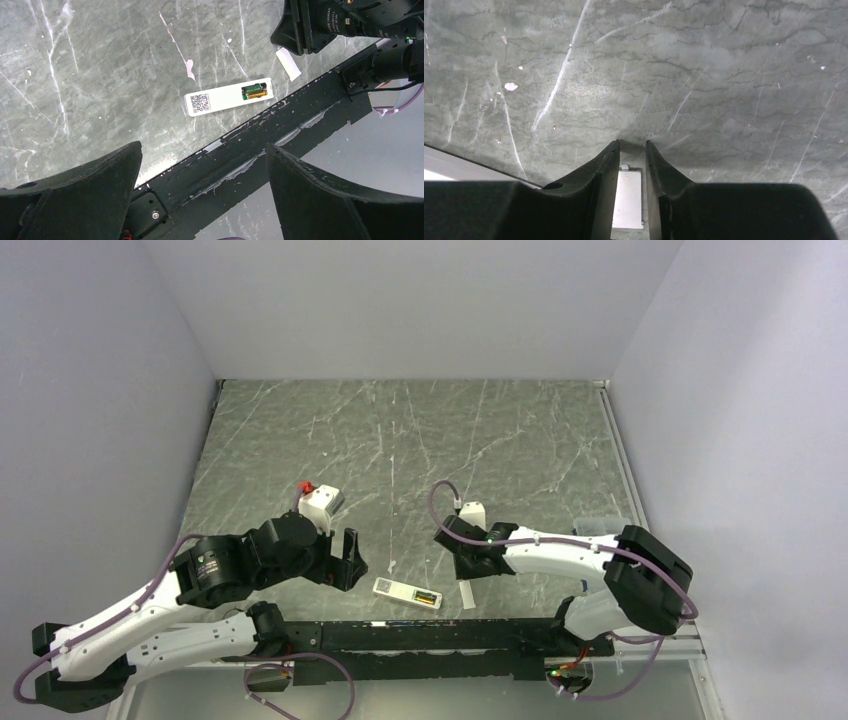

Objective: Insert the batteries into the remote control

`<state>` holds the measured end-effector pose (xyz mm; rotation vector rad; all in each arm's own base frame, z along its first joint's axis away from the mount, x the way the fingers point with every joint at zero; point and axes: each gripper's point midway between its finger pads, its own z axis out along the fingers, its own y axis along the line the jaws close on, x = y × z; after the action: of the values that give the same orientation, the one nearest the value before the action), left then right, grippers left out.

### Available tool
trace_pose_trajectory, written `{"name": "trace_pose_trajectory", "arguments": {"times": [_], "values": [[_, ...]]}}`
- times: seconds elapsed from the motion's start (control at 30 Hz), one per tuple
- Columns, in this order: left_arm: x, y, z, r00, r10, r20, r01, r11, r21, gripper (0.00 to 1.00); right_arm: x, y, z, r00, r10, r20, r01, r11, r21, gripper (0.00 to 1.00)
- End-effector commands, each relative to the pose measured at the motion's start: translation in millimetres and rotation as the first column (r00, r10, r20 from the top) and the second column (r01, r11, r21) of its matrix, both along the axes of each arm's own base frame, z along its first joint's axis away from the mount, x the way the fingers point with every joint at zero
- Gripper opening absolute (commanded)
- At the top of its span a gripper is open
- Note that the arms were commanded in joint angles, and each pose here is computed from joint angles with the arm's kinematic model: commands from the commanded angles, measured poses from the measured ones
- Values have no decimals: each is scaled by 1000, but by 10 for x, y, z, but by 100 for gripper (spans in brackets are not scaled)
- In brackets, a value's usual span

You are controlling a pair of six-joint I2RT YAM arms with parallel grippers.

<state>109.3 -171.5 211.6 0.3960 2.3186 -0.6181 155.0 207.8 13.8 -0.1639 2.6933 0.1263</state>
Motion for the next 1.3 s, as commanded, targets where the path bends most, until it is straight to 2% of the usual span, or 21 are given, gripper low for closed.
{"name": "trace_pose_trajectory", "arguments": {"times": [0.0, 0.5, 1.03, 1.27], "values": [[44, -25, 59, 1000, 6, 27, -6, 1000, -21, 99, -80, 44, -8, 1000, 2, -20, -1, 999, 51, 25], [33, -24, 53, 1000, 5, 22, -5, 1000, -23, 100, -418, -76, -84, 999, 8, -38, -9, 1000, -29, 22], [26, -22, 50, 1000, 5, 22, -5, 1000, -21, 99, -824, -151, -191, 996, 4, -90, -7, 999, -33, 21], [23, -23, 51, 1000, 5, 22, -5, 1000, -22, 100, -849, -123, -33, 999, 2, -52, -4, 999, -50, 23]]}}
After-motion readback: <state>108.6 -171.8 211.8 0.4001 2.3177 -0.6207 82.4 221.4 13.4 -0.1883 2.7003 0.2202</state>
